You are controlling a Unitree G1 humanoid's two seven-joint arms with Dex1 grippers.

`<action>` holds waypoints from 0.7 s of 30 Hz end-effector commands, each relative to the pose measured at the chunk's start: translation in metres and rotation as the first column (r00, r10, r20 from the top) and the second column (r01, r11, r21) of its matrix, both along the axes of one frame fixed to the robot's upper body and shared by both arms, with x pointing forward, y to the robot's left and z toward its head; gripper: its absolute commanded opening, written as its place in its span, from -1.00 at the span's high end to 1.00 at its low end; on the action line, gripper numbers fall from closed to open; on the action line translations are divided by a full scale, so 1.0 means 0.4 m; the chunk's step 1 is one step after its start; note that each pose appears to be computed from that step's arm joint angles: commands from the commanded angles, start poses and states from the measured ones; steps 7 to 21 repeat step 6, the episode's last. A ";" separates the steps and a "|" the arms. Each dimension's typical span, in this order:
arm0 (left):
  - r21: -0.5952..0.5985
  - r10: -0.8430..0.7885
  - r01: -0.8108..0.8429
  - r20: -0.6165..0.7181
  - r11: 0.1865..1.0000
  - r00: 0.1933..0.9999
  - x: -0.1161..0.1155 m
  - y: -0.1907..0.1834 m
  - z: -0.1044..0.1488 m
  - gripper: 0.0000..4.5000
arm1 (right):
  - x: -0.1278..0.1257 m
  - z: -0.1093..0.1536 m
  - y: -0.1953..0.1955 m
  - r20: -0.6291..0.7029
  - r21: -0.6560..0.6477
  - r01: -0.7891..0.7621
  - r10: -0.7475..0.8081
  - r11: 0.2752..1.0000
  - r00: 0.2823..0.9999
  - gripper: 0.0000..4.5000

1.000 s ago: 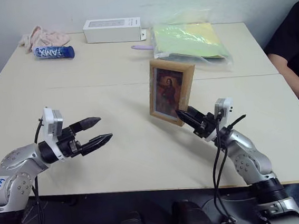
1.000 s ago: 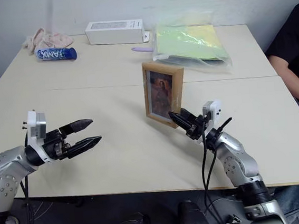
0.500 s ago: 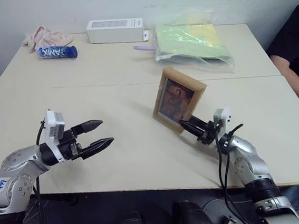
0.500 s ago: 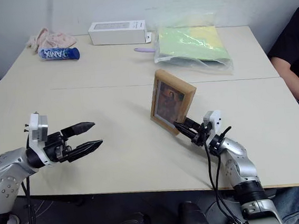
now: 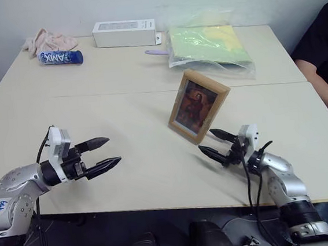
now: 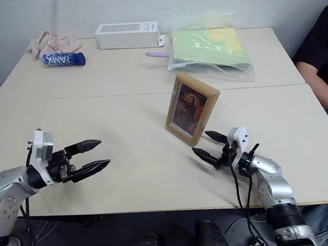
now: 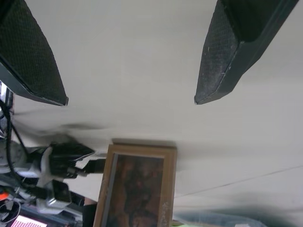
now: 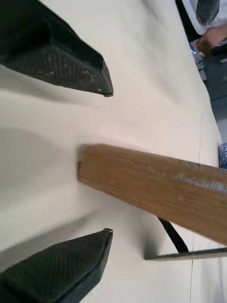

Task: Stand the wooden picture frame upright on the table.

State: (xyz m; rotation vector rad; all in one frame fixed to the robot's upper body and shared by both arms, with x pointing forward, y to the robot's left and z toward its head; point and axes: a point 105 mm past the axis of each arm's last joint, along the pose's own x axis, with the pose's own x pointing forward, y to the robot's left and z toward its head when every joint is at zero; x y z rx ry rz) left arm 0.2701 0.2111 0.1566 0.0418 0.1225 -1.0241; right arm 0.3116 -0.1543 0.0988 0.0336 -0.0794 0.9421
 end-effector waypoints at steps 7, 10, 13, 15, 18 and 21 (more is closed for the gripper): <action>0.235 0.125 -0.141 0.084 0.962 0.989 -0.029 0.119 -0.057 -1.00 | -0.109 0.058 -0.137 0.236 -0.370 0.006 0.088 0.929 0.968 -0.98; 0.235 0.125 -0.141 0.084 0.962 0.989 -0.029 0.119 -0.057 -1.00 | -0.109 0.058 -0.137 0.236 -0.370 0.006 0.088 0.929 0.968 -0.98; 0.235 0.125 -0.141 0.084 0.962 0.989 -0.029 0.119 -0.057 -1.00 | -0.109 0.058 -0.137 0.236 -0.370 0.006 0.088 0.929 0.968 -0.98; 0.235 0.125 -0.141 0.084 0.962 0.989 -0.029 0.119 -0.057 -1.00 | -0.109 0.058 -0.137 0.236 -0.370 0.006 0.088 0.929 0.968 -0.98; 0.235 0.125 -0.141 0.084 0.962 0.989 -0.029 0.119 -0.057 -1.00 | -0.109 0.058 -0.137 0.236 -0.370 0.006 0.088 0.929 0.968 -0.98; 0.235 0.125 -0.141 0.084 0.962 0.989 -0.029 0.119 -0.057 -1.00 | -0.109 0.058 -0.137 0.236 -0.370 0.006 0.088 0.929 0.968 -0.98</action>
